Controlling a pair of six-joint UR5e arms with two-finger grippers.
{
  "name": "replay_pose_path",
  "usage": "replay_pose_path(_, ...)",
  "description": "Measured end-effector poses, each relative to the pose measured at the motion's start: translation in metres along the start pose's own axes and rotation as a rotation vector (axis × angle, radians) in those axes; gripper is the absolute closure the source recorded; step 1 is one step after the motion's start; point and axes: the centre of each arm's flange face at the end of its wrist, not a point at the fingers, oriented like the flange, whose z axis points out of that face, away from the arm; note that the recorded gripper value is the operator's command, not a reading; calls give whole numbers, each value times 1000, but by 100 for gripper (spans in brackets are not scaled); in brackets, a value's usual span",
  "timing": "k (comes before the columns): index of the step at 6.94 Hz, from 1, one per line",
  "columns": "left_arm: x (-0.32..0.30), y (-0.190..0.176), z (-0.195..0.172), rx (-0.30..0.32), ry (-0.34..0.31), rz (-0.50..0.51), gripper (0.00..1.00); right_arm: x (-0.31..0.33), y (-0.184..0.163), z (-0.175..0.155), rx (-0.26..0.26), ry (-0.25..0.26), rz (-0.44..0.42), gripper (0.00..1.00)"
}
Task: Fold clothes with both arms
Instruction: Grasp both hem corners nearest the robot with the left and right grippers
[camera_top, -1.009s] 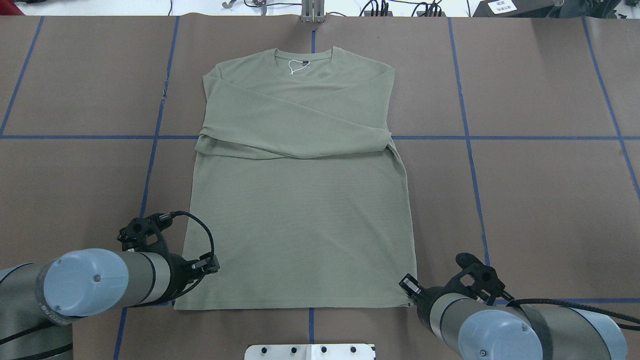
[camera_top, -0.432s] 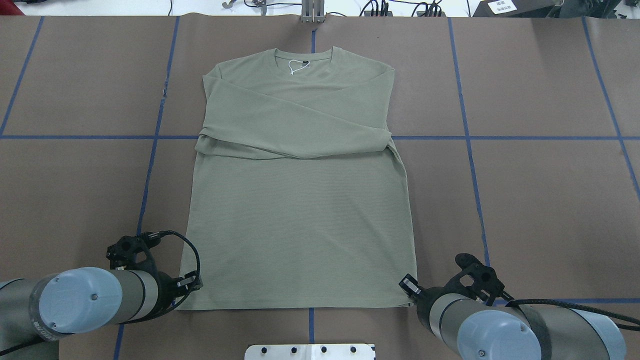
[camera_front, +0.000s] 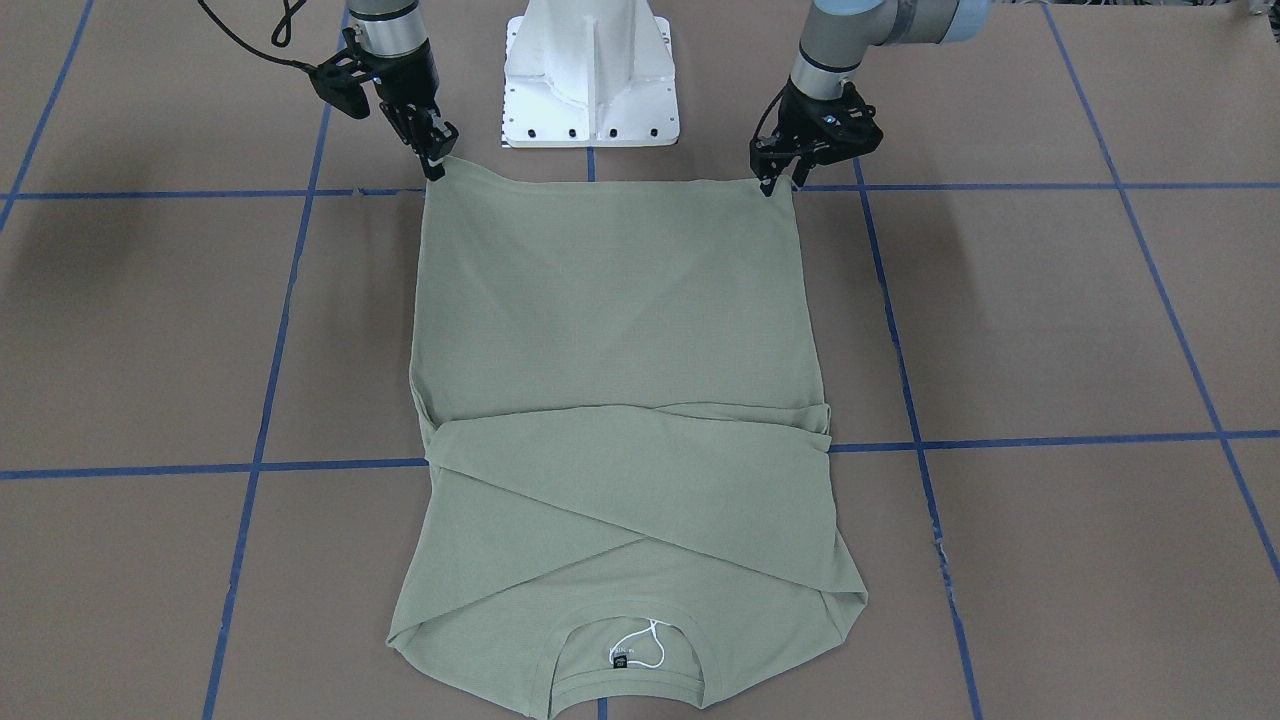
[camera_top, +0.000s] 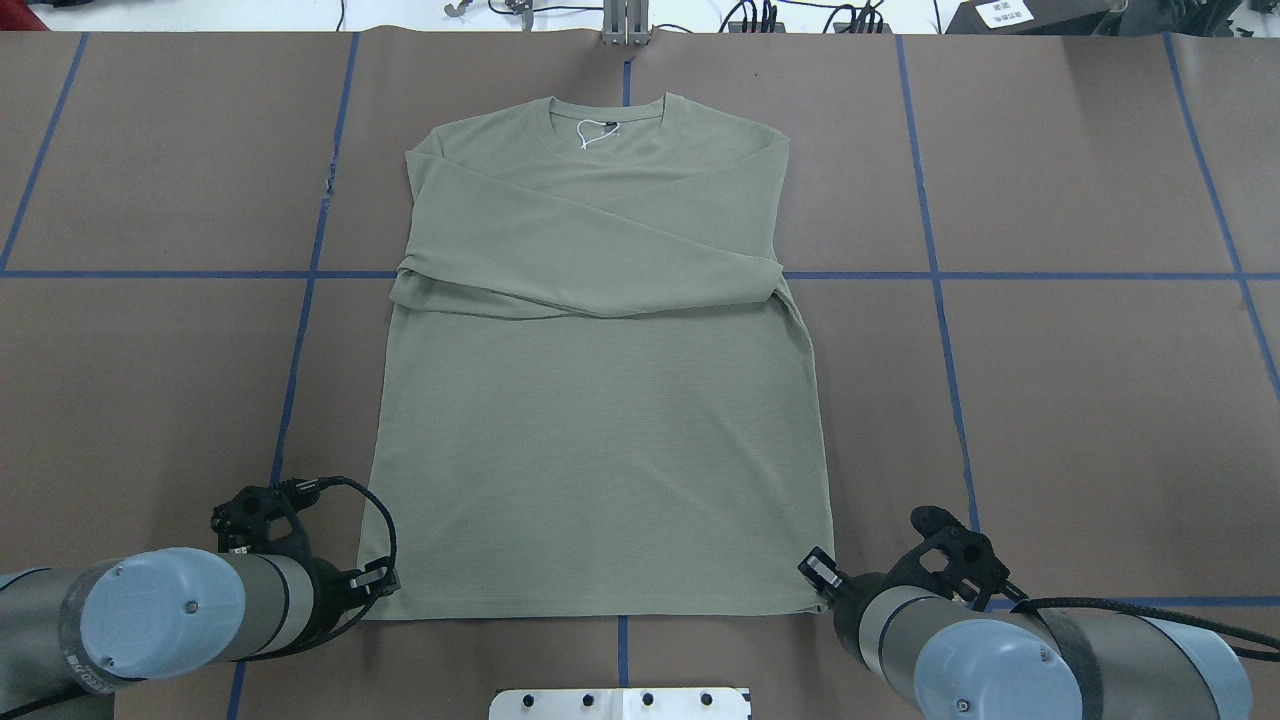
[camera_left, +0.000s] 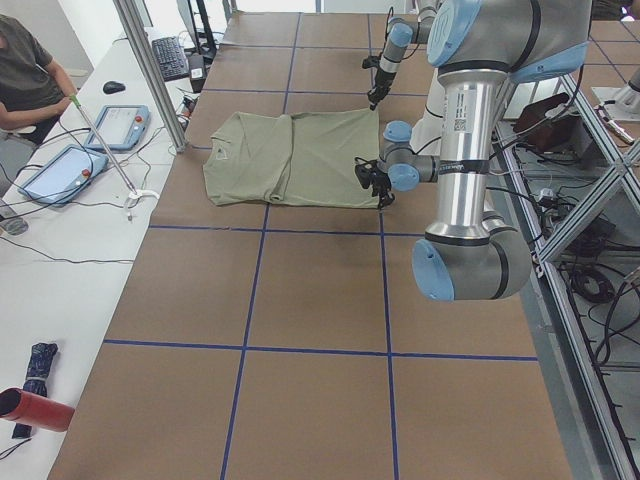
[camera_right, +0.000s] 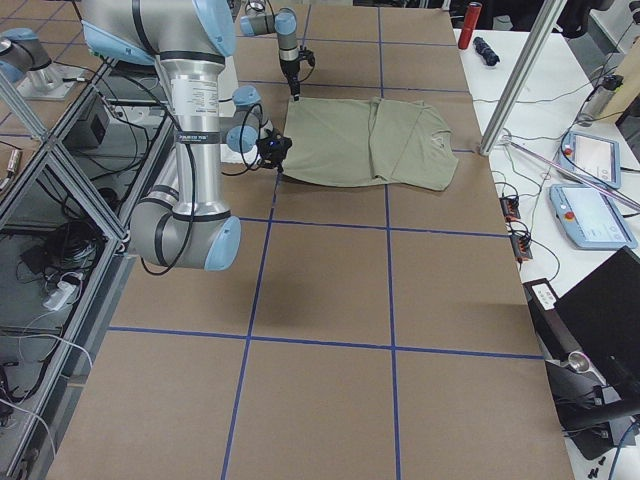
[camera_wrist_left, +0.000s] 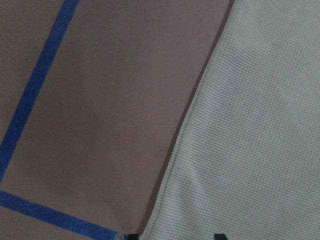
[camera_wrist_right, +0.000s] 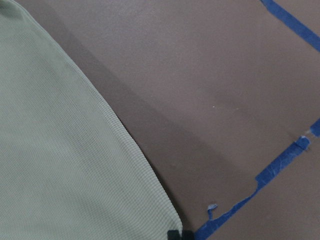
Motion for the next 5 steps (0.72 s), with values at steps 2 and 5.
replay_pose_path(2,-6,1,2,-3,-12,0,41,0,0,0,0,-1,0,100)
replay_pose_path(5,-8,3,4,-6,-18,2,46,-1,0,0,0,-1,1,100)
